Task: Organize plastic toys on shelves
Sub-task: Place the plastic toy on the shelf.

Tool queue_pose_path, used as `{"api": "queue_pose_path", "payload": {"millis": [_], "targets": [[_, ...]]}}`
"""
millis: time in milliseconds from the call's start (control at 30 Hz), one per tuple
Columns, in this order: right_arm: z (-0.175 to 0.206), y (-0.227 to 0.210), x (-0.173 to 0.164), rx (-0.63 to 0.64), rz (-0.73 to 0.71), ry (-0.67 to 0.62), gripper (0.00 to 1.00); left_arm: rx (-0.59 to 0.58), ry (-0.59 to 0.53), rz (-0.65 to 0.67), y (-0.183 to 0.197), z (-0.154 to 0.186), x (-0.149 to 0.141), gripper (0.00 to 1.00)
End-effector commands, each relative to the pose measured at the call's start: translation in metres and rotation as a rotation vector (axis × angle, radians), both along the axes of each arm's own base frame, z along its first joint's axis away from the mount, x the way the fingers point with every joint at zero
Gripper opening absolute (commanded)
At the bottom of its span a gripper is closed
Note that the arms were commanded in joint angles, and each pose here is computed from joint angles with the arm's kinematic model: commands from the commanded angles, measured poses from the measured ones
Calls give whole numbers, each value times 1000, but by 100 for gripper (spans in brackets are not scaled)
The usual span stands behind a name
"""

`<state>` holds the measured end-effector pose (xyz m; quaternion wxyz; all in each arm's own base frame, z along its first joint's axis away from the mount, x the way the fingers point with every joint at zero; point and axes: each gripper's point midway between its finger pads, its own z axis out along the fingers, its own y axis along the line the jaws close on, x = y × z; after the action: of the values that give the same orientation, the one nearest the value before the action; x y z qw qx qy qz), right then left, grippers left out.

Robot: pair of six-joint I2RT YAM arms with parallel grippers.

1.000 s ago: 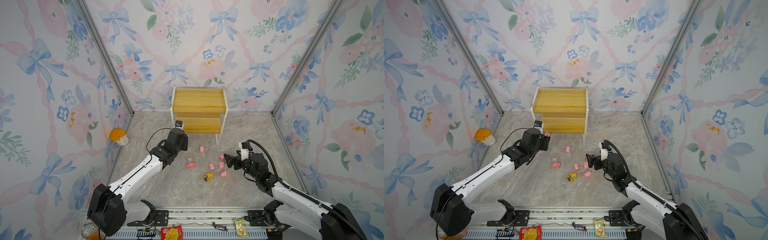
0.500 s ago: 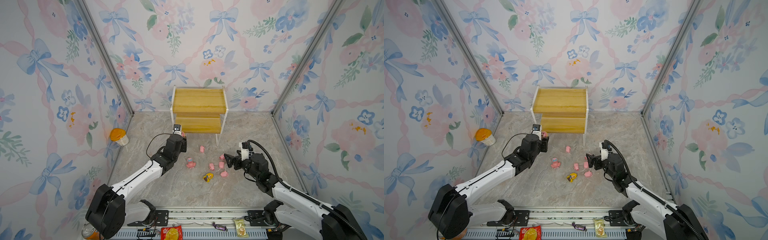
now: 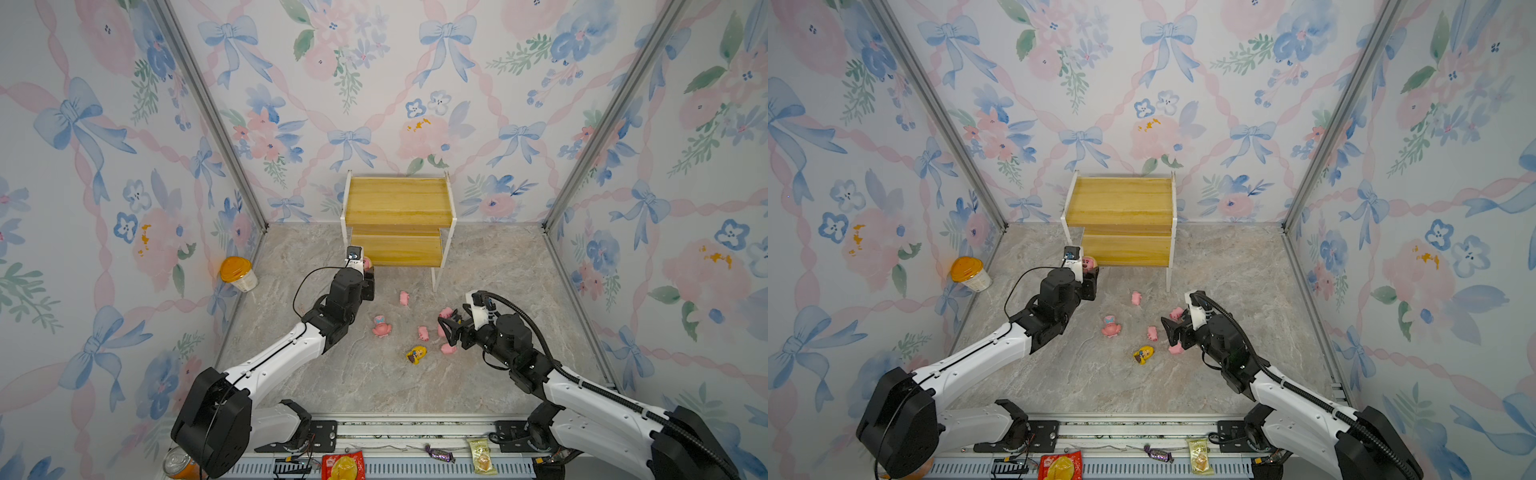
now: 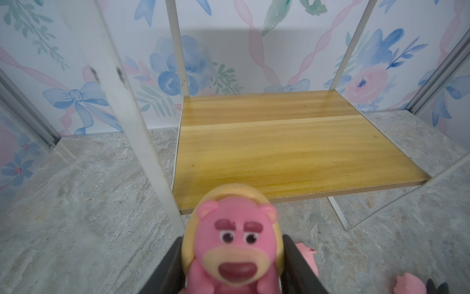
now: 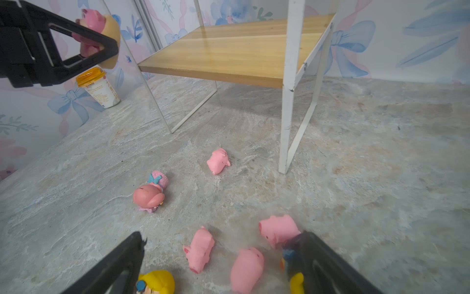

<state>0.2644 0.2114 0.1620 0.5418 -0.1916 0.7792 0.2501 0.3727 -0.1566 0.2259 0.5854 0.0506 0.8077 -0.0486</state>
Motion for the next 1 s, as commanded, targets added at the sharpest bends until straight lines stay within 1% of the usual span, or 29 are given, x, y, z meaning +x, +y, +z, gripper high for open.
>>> {"api": "queue_pose_path", "payload": {"millis": [0, 467, 767, 967], "targets": [[19, 10, 3, -11, 12, -92, 98, 7, -22, -10, -4, 2, 5, 46], [36, 28, -11, -15, 79, -179, 98, 7, -8, -15, -16, -2, 24, 47], [31, 31, -14, 1, 91, -170, 98, 15, 18, -23, -24, -5, 33, 48], [30, 33, -16, 10, 105, -163, 98, 25, 17, -8, -23, -4, 38, 48]]}}
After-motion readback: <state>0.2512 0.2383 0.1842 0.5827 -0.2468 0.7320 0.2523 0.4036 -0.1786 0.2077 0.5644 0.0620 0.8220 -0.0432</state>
